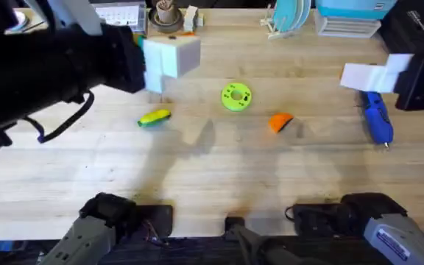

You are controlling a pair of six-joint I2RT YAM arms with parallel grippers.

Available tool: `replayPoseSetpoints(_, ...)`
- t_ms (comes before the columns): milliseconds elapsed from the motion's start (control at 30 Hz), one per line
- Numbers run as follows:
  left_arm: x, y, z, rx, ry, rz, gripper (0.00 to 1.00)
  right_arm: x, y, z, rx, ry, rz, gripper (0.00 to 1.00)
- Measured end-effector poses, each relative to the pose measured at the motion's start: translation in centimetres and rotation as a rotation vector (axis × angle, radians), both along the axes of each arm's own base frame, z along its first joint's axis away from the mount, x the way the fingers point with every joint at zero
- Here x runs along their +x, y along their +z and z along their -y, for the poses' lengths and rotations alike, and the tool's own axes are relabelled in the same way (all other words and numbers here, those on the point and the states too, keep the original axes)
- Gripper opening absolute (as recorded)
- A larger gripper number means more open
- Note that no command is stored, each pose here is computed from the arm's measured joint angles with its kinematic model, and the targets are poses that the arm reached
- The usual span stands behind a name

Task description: Pick up the gripper from the table and insert it into the empty holder that is missing its gripper. Then pick up a screw, insert it into the mounting hole, and use the screwdriver to tighten it. Finally, clean up the table by picking up the vegetable and placing it into the bucket.

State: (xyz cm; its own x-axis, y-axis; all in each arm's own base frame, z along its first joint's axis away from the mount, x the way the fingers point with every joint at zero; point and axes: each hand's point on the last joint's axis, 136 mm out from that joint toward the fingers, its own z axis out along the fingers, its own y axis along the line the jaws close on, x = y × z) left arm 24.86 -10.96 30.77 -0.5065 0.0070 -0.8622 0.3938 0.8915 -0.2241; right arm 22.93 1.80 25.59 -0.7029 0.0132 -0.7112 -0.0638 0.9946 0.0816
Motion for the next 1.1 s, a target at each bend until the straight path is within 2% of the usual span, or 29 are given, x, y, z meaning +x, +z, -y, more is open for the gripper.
replayPoseSetpoints(167, 2.0, 1.0, 0.1, -0.017, 0.024, 0.133, 0.993, 0.0, 0.0, 0.0, 0.000, 0.000, 0.000, 0.896)
replayPoseSetpoints(267, 3.0, 0.0, 0.3, -0.031, 0.021, 0.214, 0.992, 0.0, 0.0, 0.0, 0.000, 0.000, 0.000, 0.896)
replayPoseSetpoints(367, 3.0, -1.1, 0.6, -0.059, 0.007, 0.308, 0.993, 0.0, 0.0, 0.0, 0.000, 0.000, 0.000, 0.896)
replayPoseSetpoints(667, -0.3, -3.9, 2.2, -0.141, -0.084, 0.527, 0.993, 0.0, 0.0, 0.0, 0.000, 0.000, 0.000, 0.896)
replayPoseSetpoints(900, -2.1, -6.2, 1.8, -0.163, -0.094, 0.585, 0.993, 0.0, 0.0, 0.0, 0.000, 0.000, 0.000, 0.896)
replayPoseSetpoints(1100, -3.1, -6.9, 1.5, -0.179, -0.093, 0.635, 0.992, 0.0, 0.0, 0.0, 0.000, 0.000, 0.000, 0.896)
